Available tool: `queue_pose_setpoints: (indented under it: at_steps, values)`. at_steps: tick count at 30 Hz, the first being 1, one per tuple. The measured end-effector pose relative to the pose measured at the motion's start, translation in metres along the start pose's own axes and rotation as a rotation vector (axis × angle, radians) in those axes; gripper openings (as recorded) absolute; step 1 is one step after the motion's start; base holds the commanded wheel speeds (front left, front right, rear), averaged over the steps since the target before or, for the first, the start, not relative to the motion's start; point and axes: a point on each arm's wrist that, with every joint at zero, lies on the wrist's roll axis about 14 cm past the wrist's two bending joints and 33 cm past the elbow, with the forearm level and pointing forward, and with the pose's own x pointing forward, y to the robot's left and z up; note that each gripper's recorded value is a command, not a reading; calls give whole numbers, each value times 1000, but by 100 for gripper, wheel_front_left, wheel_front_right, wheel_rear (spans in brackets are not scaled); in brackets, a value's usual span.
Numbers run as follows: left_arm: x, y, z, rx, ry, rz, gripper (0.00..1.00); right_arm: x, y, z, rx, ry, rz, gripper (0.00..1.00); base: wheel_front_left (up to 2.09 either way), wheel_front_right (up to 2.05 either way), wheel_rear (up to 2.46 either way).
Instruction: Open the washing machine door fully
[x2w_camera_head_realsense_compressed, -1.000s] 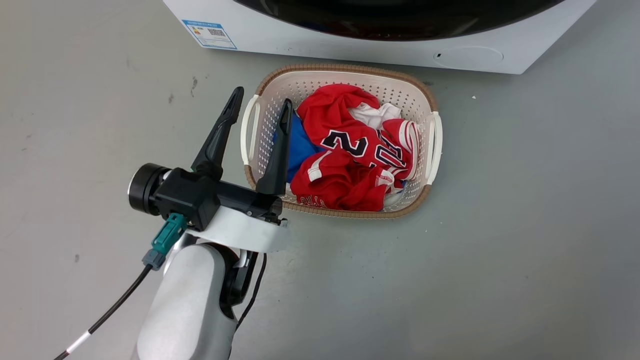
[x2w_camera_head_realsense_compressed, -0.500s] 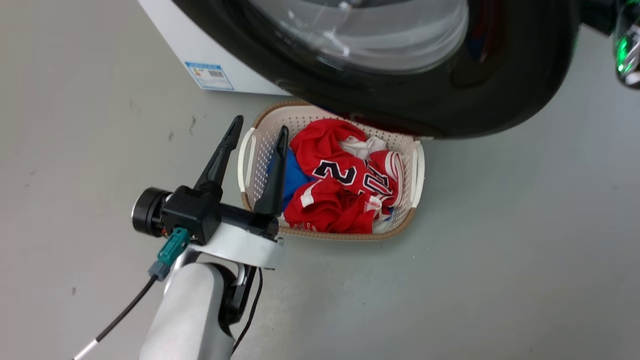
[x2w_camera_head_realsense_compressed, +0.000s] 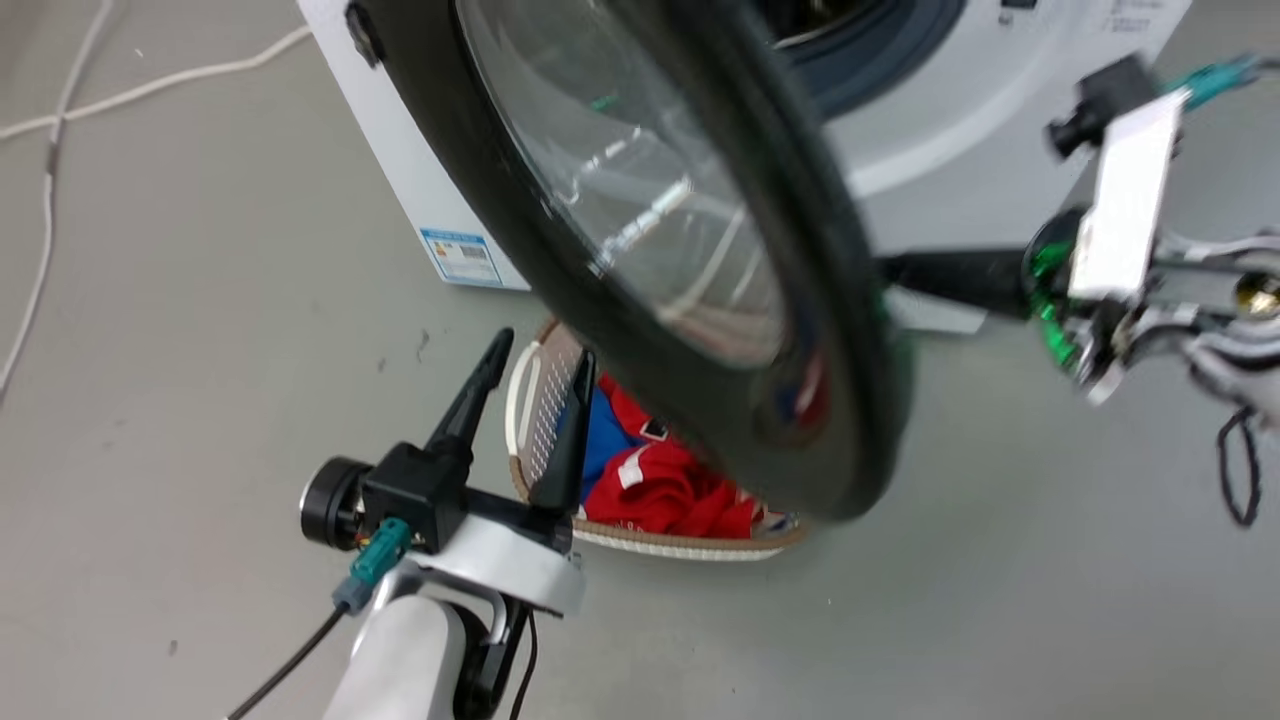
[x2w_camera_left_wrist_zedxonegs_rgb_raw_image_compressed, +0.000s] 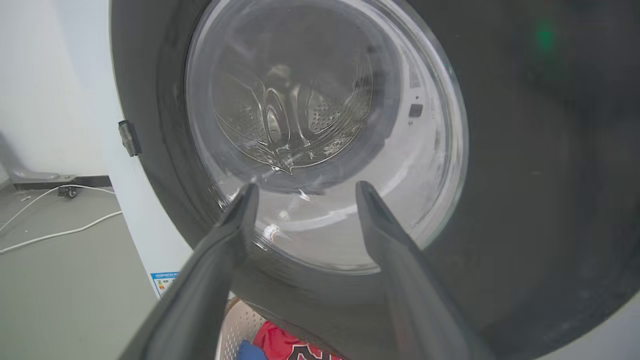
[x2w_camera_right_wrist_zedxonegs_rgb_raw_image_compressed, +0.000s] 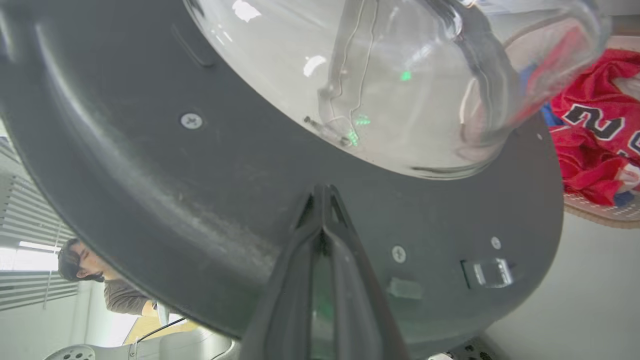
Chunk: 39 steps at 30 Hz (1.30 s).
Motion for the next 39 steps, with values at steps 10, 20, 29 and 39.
queue_pose_setpoints:
  at_steps: [10,20,29,39]
  values:
    - [-33,-3,11,-15,-10,21,100,14,48,-73,-77,111,87,0,0,0,0]
    - [-49,-4,20,-2,-30,28,100,13,59,-72,-118,-79,87,0,0,0,0]
    - [-54,-5,27,3,-48,27,100,-40,41,-38,9,-529,99,0,0,0,0]
    - [-54,-9,24,0,-44,16,100,-94,-18,-80,214,-821,32,100,0,0,0]
